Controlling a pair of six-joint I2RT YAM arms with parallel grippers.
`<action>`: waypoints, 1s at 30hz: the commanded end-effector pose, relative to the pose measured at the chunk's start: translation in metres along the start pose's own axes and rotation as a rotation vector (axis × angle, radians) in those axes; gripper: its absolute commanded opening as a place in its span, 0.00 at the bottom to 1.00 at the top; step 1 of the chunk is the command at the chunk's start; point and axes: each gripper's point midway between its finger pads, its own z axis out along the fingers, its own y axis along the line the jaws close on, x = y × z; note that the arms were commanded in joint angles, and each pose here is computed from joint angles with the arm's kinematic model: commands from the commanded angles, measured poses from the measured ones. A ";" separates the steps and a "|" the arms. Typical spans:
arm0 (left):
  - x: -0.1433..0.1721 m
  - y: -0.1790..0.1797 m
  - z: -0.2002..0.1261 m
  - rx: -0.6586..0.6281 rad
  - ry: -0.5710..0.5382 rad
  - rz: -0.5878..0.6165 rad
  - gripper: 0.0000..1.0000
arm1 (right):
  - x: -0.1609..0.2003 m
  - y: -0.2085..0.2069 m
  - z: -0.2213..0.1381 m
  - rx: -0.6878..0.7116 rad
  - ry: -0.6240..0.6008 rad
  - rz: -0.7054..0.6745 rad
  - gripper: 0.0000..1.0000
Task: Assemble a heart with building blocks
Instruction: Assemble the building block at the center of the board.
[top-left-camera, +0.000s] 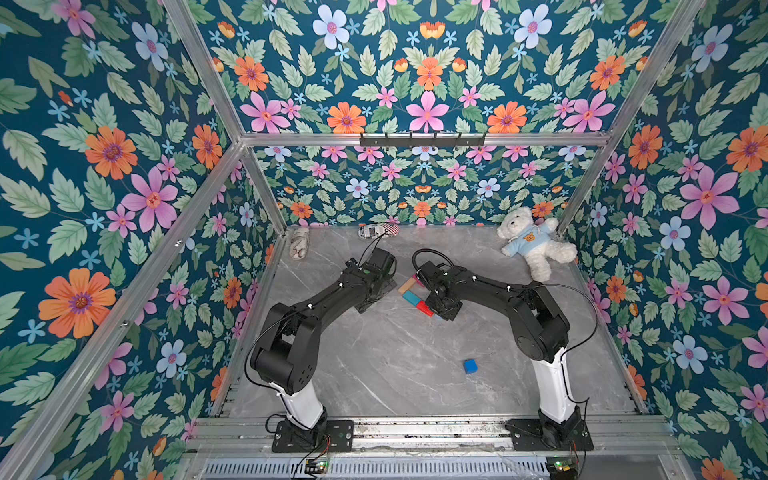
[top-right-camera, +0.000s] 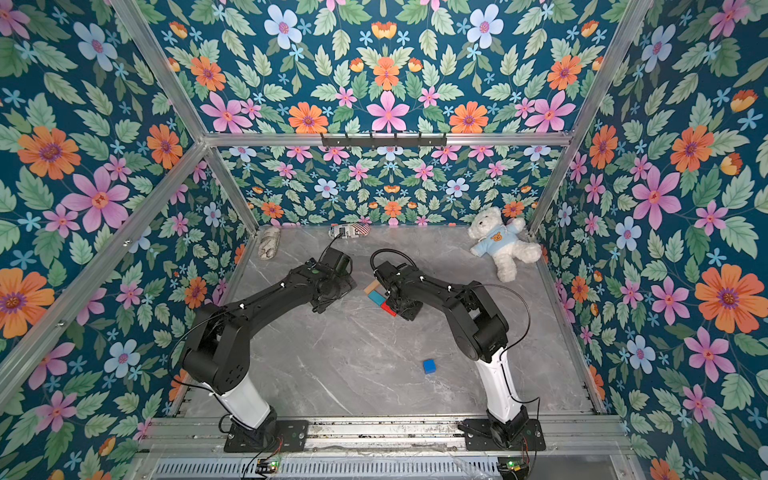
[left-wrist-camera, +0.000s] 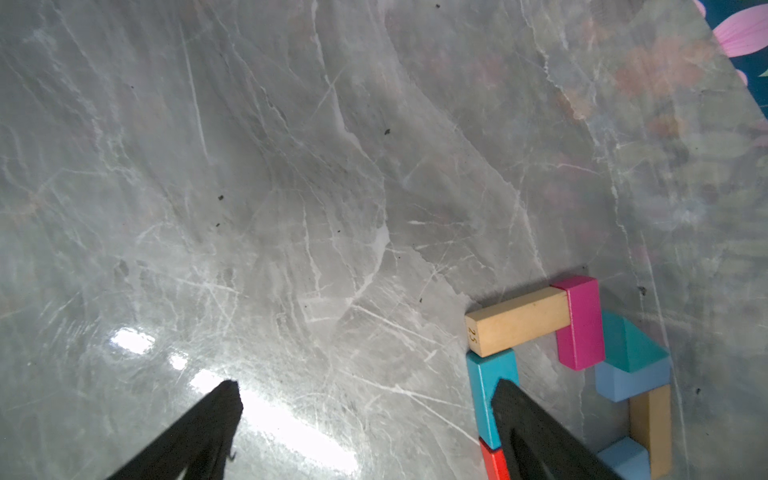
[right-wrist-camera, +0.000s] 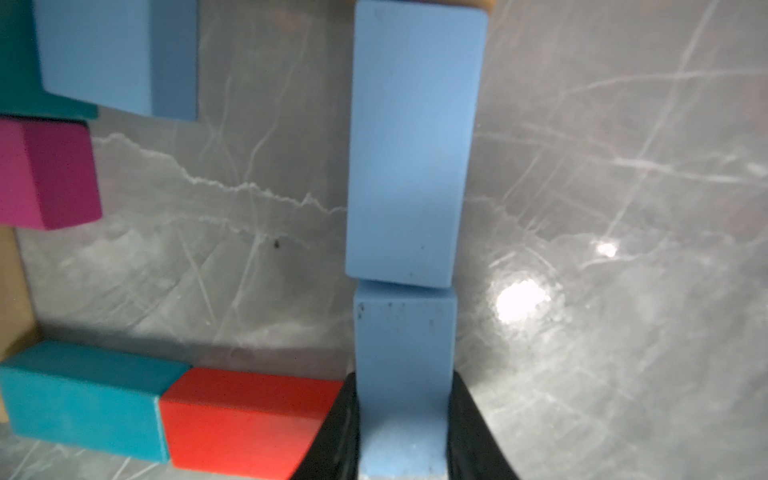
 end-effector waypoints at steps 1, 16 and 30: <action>-0.003 0.000 -0.001 0.004 -0.011 -0.006 0.98 | -0.001 -0.011 0.003 0.042 0.000 0.015 0.00; -0.003 -0.001 0.001 0.003 -0.008 -0.011 0.98 | -0.002 -0.009 0.008 0.037 0.013 0.012 0.00; -0.004 0.000 0.004 0.003 -0.002 -0.013 0.98 | -0.005 -0.003 0.013 0.029 0.024 0.020 0.00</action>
